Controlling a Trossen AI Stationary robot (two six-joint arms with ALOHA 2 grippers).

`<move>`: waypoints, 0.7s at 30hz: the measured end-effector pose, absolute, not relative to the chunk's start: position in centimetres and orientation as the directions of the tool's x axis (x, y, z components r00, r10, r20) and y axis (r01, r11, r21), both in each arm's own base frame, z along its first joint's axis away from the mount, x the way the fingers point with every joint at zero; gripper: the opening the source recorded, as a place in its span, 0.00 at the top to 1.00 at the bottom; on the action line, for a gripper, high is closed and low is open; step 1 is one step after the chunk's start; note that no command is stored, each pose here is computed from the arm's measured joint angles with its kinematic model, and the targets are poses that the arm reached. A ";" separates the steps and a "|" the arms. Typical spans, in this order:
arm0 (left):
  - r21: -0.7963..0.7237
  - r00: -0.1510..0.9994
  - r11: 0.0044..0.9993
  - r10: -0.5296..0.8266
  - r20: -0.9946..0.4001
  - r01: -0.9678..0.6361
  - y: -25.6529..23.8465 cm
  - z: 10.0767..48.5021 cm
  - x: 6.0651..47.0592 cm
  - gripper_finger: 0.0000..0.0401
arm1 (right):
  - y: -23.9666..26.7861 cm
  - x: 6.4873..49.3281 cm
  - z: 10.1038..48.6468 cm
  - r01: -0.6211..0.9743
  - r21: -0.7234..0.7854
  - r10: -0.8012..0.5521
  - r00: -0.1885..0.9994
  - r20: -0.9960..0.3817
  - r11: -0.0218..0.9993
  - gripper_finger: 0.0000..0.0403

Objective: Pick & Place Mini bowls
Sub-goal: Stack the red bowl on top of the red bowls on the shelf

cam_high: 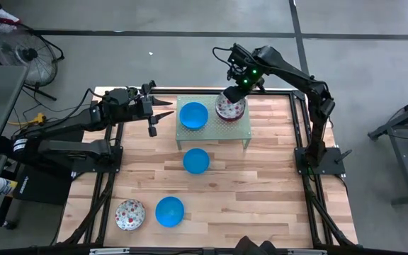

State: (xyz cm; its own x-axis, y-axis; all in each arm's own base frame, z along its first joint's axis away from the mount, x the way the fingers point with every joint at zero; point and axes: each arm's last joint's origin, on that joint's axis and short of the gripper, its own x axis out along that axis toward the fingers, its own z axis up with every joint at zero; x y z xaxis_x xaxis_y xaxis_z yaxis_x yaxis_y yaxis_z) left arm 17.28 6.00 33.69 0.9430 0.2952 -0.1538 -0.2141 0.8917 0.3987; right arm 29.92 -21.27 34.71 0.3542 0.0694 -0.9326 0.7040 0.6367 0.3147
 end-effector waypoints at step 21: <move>0.398 0.943 0.893 0.293 -0.155 -0.212 6.0 33.7 17.3 0.67 | -21.3 30.0 34.7 0.698 0.310 0.065 0.353 -0.933 0.646 0.74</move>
